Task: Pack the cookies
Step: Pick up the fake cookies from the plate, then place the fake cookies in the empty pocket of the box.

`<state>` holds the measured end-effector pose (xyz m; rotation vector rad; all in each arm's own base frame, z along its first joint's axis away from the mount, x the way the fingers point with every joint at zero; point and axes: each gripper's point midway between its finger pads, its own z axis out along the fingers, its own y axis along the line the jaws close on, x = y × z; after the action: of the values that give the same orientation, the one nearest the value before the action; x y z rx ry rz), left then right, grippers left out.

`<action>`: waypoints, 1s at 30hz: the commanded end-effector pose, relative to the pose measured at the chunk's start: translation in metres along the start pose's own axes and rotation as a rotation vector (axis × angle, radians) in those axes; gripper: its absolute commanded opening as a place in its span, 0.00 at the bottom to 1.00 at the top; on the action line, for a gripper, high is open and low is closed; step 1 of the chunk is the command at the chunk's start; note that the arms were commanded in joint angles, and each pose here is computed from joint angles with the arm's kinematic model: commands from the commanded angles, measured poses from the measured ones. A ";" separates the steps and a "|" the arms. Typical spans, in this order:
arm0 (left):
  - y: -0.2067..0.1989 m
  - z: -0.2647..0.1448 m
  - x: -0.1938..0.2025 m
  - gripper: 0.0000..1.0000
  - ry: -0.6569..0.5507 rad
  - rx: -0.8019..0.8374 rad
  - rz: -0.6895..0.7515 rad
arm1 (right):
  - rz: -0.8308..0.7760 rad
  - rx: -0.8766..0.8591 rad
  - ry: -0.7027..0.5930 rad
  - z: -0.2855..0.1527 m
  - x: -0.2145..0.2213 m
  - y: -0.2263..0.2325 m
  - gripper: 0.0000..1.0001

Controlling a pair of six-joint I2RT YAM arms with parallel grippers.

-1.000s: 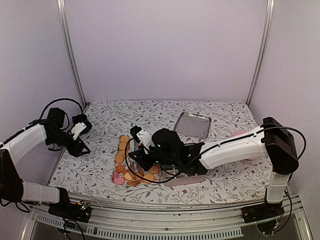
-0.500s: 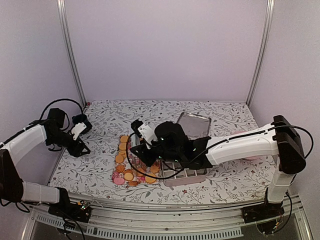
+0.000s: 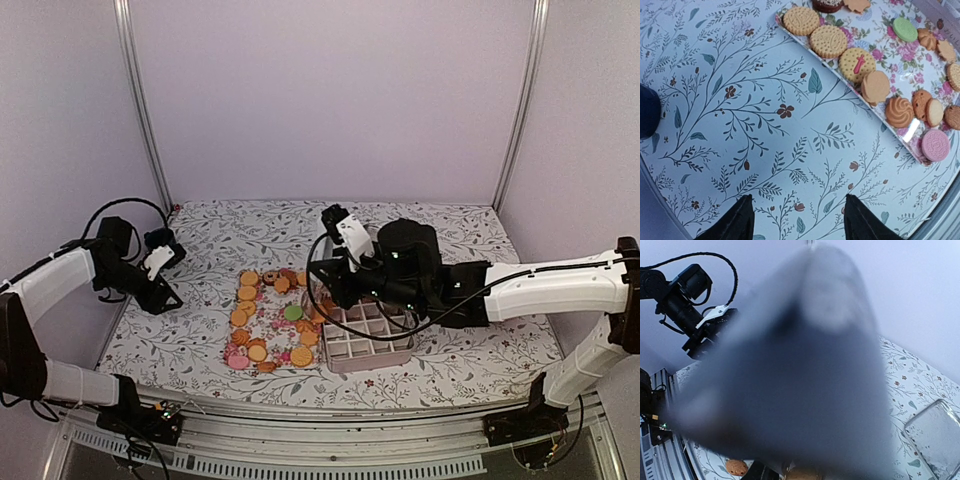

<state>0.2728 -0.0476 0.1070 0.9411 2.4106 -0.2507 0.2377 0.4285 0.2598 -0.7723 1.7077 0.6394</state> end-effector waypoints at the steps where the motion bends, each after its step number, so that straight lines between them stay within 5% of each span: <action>1: 0.000 0.002 -0.012 0.62 -0.026 0.017 0.004 | 0.037 0.079 -0.020 -0.020 0.002 -0.026 0.15; 20: 0.002 0.007 -0.014 0.62 -0.024 0.021 0.001 | 0.072 0.053 0.053 -0.008 0.036 -0.027 0.18; 30: 0.003 0.005 -0.014 0.62 -0.026 0.013 0.007 | 0.077 0.056 0.051 -0.008 0.035 -0.029 0.40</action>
<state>0.2793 -0.0512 0.1024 0.9317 2.4247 -0.2824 0.2445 0.3966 0.2181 -0.7239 1.8278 0.5987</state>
